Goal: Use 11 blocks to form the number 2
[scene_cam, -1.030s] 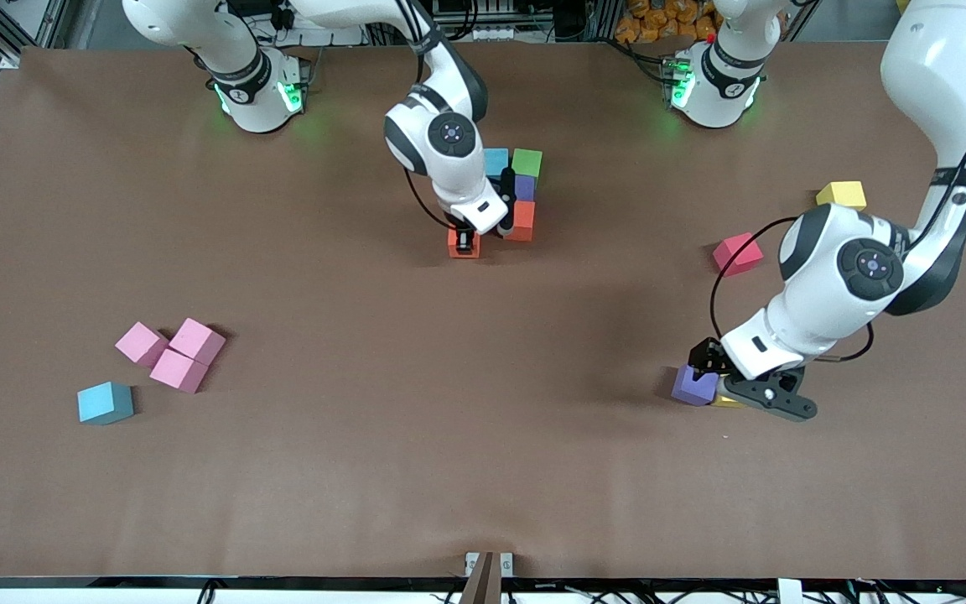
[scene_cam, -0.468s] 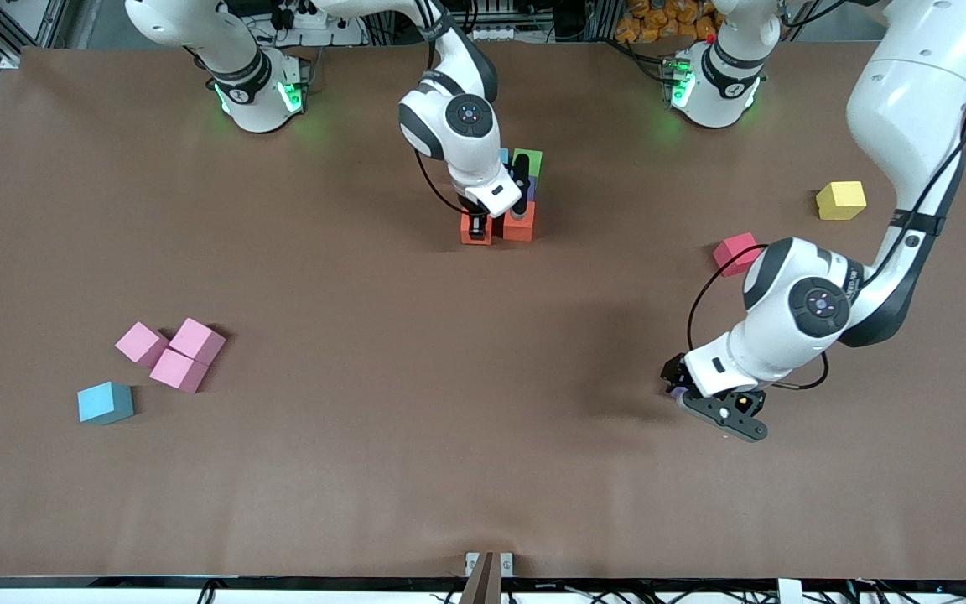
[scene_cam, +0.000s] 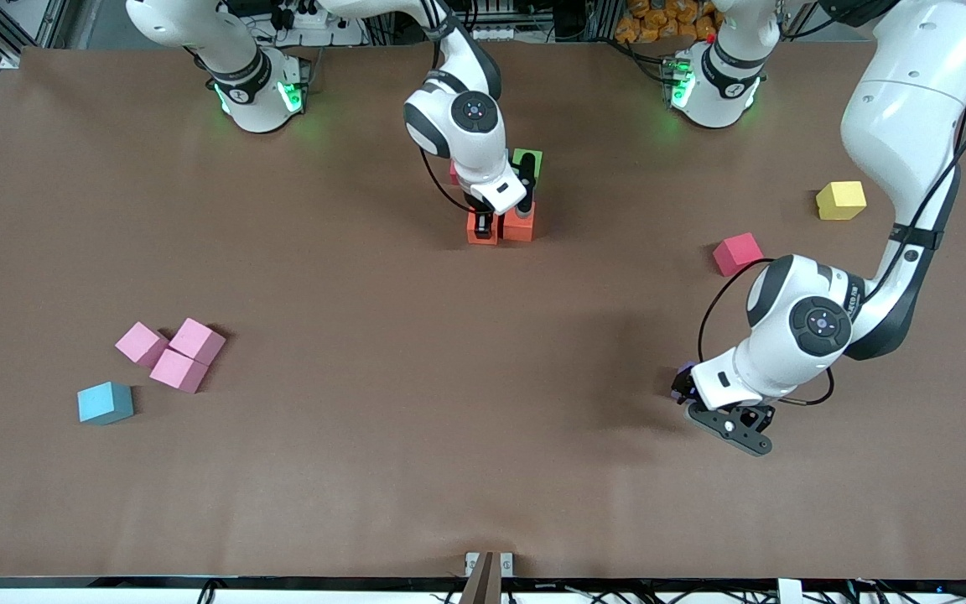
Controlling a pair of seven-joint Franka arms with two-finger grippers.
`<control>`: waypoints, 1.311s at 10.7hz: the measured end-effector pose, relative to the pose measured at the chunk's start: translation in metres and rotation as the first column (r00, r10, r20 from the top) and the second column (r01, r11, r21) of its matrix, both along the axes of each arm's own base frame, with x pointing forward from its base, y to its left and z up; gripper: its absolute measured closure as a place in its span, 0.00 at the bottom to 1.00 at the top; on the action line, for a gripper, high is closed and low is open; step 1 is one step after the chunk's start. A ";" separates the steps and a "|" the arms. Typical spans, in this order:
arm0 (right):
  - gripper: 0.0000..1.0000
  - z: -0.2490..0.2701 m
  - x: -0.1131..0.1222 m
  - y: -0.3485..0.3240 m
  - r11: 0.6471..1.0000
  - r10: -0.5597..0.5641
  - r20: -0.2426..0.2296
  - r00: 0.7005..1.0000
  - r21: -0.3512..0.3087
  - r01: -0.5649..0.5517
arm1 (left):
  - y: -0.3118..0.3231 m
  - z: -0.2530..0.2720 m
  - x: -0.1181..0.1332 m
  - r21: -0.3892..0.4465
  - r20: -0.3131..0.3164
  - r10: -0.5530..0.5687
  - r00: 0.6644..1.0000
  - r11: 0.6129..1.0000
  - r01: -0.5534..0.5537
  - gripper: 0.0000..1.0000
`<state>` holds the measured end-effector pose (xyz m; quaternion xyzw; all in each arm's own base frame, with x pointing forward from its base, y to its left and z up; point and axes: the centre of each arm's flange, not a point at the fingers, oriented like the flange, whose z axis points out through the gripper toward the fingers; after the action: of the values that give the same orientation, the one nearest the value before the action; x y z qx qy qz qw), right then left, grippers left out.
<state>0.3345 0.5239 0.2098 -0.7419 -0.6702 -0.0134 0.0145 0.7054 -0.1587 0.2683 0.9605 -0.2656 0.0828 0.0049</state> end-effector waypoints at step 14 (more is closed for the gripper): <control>0.00 -0.002 -0.007 0.009 1.000 -0.024 0.018 1.000 0.017 0.024 | -0.005 -0.042 -0.004 0.014 -0.043 0.039 0.998 0.999 -0.039 0.00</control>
<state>0.3278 0.5328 0.2075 -0.7497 -0.6612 -0.0260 0.0142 0.7013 -0.1639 0.2261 0.9671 -0.2471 0.0604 0.0029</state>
